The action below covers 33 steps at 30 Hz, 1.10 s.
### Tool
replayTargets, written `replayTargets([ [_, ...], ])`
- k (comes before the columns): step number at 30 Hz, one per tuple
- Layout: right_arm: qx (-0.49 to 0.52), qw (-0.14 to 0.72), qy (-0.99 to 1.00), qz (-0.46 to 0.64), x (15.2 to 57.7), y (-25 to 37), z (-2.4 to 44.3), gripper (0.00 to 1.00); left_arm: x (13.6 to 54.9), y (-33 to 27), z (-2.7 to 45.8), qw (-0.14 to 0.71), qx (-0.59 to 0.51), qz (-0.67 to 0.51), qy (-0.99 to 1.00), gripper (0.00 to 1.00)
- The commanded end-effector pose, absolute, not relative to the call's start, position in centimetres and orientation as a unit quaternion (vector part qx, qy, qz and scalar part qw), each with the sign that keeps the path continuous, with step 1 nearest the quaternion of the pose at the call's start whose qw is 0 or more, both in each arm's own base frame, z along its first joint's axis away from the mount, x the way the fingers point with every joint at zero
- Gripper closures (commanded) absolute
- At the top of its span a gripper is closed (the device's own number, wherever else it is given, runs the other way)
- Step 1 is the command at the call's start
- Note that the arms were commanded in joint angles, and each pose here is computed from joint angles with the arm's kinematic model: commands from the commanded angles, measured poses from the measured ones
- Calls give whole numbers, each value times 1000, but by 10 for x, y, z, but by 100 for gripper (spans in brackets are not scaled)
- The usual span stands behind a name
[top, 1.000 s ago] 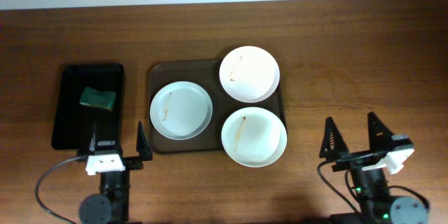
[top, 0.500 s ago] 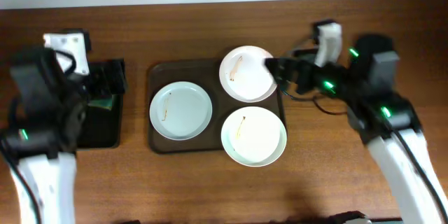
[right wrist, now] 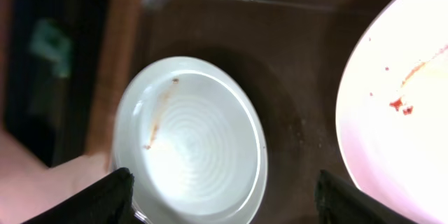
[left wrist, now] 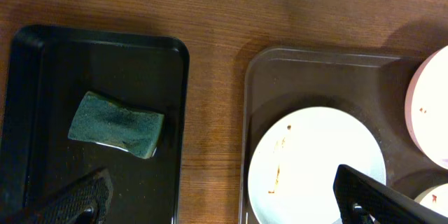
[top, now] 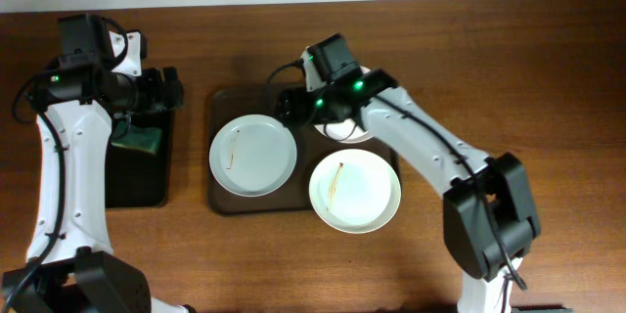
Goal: Clean dirty plates on tray and stack at the side
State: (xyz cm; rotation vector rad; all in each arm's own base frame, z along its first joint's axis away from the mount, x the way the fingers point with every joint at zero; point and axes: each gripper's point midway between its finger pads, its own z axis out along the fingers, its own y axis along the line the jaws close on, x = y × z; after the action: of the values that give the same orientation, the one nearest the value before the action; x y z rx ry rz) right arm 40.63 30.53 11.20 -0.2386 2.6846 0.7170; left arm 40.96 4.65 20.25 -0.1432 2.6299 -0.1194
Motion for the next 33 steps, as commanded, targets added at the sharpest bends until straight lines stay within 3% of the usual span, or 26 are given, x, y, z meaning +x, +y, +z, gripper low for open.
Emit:
replayTargets([
  [1, -59, 198, 965, 163, 402, 312, 89, 29, 417, 53, 211, 269, -50, -32, 961, 1],
  [3, -48, 183, 971, 146, 392, 315, 75, 39, 418, 57, 211, 270, -53, -21, 961, 1],
  [11, -39, 127, 985, 111, 377, 314, 21, 56, 424, 58, 195, 255, -54, -23, 965, 1],
  [13, -31, 123, 986, 111, 376, 314, 17, 72, 427, 59, 177, 233, -56, -26, 971, 2],
  [17, -26, 109, 987, 118, 373, 317, 7, 91, 424, 63, 138, 175, -95, -25, 980, 29],
  [18, -25, 109, 987, 118, 373, 318, 8, 96, 423, 66, 128, 160, -121, -20, 979, 48],
  [19, -25, 109, 987, 118, 373, 318, 8, 96, 420, 74, 118, 146, -165, -4, 975, 59],
  [20, -25, 109, 987, 118, 373, 318, 8, 96, 417, 83, 111, 135, -209, 16, 968, 61],
  [22, -25, 109, 987, 118, 373, 318, 8, 96, 408, 107, 97, 120, -307, 65, 942, 63],
  [25, -25, 109, 987, 118, 373, 318, 8, 96, 410, 126, 83, 118, -345, 69, 929, 62],
  [26, -25, 109, 987, 118, 373, 318, 8, 96, 412, 137, 77, 120, -356, 70, 924, 46],
  [27, -25, 110, 987, 119, 373, 318, 8, 96, 413, 144, 71, 118, -364, 71, 921, 43],
  [33, -25, 110, 986, 119, 373, 318, 8, 96, 408, 157, 28, 83, -449, 61, 888, 43],
])
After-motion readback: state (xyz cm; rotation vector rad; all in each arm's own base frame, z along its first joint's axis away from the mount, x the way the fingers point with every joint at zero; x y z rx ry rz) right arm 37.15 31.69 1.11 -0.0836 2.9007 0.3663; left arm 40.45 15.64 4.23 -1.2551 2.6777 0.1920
